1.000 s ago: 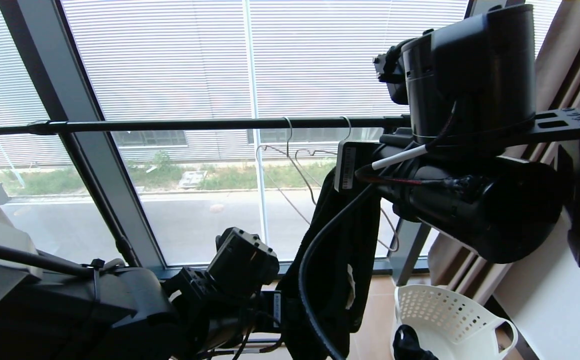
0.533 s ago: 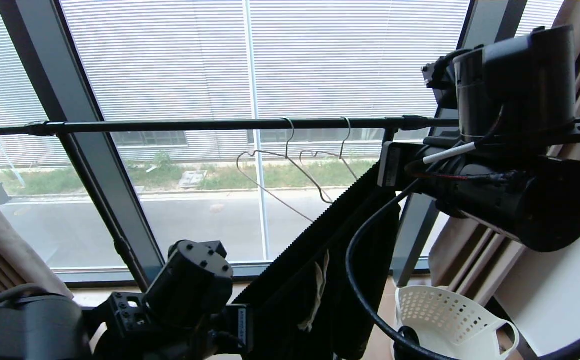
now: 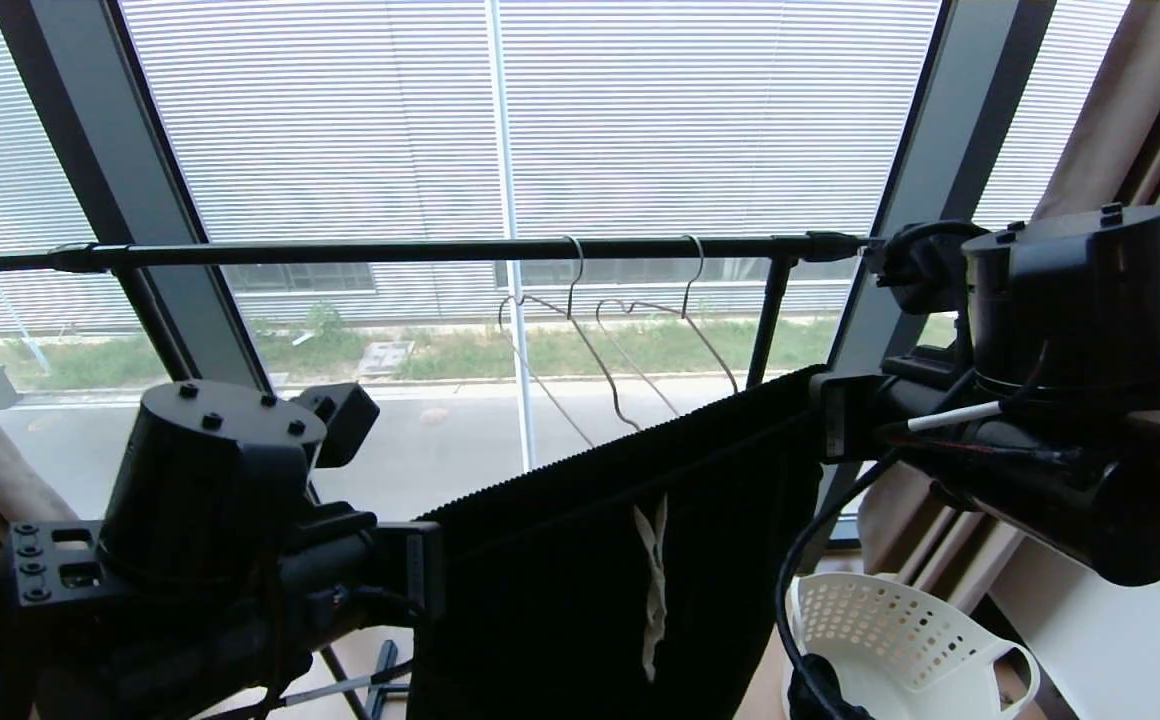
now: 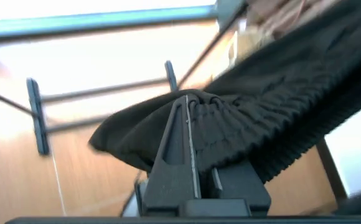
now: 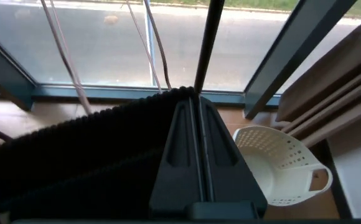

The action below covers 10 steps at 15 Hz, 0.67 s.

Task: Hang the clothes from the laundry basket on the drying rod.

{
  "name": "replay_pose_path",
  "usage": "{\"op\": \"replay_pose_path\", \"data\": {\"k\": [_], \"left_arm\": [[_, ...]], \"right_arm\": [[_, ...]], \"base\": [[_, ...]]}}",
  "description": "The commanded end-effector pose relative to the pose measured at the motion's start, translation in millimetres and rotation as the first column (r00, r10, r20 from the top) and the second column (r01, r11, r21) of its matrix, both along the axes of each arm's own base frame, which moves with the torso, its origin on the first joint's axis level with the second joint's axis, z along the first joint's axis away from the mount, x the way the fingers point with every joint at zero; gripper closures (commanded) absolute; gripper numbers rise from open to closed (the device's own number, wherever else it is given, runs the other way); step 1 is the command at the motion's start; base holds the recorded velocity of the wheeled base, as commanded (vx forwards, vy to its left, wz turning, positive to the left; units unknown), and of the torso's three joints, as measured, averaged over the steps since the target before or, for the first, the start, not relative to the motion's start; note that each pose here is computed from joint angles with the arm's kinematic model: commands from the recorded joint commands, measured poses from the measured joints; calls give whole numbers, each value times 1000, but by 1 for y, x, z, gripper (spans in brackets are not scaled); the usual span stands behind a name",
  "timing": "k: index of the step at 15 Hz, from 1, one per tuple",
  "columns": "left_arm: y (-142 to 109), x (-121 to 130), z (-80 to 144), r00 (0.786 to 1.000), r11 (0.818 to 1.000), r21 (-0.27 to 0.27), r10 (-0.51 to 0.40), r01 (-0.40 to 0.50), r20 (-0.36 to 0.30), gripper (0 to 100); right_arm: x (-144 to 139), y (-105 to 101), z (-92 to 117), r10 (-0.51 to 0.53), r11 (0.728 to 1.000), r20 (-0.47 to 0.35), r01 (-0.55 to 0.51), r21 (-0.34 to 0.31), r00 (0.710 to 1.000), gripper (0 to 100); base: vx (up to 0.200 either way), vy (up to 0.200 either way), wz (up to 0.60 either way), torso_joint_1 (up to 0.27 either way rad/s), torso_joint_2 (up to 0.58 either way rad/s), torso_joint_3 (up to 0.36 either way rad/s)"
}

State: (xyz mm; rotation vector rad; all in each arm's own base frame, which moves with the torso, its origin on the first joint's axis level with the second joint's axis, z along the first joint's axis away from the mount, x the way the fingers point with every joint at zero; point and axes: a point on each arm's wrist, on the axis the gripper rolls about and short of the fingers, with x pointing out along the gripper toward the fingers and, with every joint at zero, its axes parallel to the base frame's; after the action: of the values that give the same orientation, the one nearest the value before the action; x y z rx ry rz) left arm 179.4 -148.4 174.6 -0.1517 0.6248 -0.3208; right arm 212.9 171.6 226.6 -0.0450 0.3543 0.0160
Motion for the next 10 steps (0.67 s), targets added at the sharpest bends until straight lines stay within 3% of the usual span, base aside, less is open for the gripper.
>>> {"op": "replay_pose_path", "data": {"k": [1, 4, 7, 8, 10], "left_arm": [[6, 10, 20, 997, 998, -40, 40, -38, 63, 100], [0, 28, 16, 997, 998, -20, 55, -54, 52, 100], [-5, 49, 25, 994, 996, -43, 84, -81, 73, 100], [-11, 67, 30, 991, 994, -58, 101, -96, 88, 100], [-24, 90, 33, 989, 993, -69, 106, -99, 103, 100]], "right_arm": [[-10, -11, -1, 45, 999, -10, -45, -17, 999, 100], [-28, -24, 0, 163, 986, -15, -163, -39, 987, 100], [-44, -35, -4, 261, 961, -32, -263, -81, 965, 100], [-60, -41, -6, 353, 926, -36, -355, -126, 935, 100], [-80, -48, -11, 512, 845, -48, -512, -152, 858, 100]], "base": [[0, 0, 0, 0, 0, 0], [0, 0, 0, 0, 0, 0], [0, 0, 0, 0, 0, 0], [0, 0, 0, 0, 0, 0], [0, 0, 0, 0, 0, 0]]}}
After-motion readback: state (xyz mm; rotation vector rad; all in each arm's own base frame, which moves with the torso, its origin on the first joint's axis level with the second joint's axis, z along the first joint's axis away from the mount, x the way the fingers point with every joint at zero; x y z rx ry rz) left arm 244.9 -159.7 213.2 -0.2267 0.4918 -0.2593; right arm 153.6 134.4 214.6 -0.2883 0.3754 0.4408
